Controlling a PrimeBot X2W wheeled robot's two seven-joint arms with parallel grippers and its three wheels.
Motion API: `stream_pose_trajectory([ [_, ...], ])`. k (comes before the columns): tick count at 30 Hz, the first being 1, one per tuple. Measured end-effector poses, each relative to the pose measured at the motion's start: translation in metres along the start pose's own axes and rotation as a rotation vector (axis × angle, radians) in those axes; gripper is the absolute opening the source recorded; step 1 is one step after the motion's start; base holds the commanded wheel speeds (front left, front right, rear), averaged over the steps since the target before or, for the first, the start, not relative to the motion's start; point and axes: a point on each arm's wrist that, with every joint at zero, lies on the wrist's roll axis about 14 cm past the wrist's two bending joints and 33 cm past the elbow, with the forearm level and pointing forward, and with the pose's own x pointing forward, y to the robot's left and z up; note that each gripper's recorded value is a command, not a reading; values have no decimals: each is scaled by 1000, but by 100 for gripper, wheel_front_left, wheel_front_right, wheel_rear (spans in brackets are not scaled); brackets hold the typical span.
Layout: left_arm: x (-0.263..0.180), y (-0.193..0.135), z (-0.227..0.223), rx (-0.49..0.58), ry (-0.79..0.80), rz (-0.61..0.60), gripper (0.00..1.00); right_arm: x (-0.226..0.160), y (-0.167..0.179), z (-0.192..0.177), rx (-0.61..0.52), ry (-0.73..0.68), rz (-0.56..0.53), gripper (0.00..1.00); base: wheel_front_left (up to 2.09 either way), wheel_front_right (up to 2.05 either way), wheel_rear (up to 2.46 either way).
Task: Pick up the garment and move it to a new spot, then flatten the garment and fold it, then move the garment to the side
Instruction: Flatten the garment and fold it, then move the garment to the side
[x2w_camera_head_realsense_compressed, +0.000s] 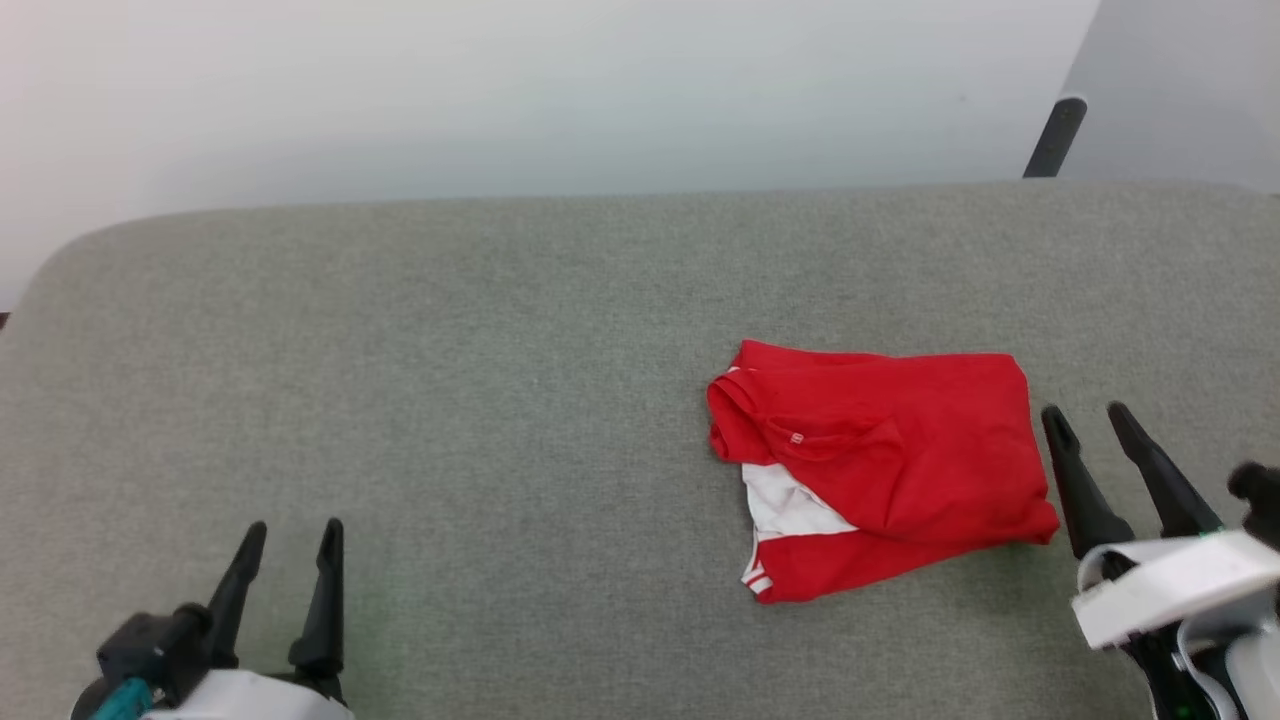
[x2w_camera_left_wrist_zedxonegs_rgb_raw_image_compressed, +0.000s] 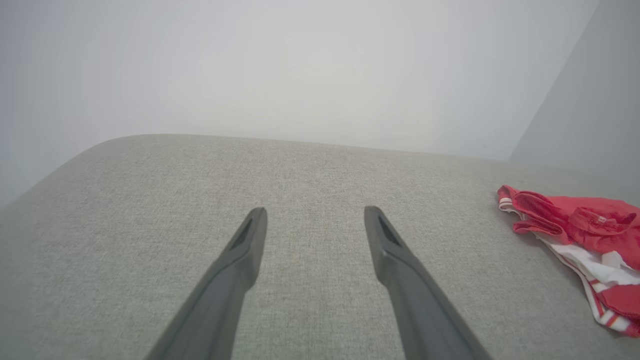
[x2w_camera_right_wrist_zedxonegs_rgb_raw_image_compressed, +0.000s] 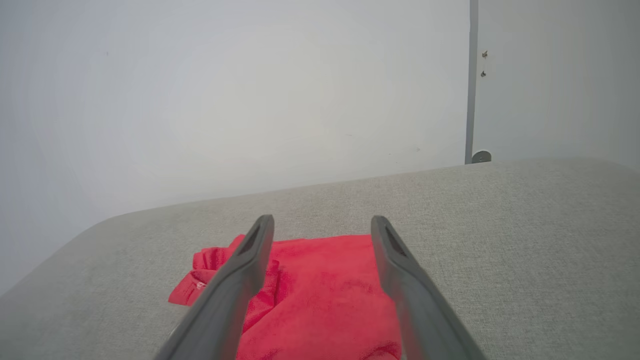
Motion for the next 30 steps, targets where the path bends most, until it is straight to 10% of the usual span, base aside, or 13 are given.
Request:
stream_pose_trajectory([
  [30, -19, 6, 4, -2, -19, 37, 100, -26, -11, -2, 7, 8, -84, 100, 0, 0, 0],
])
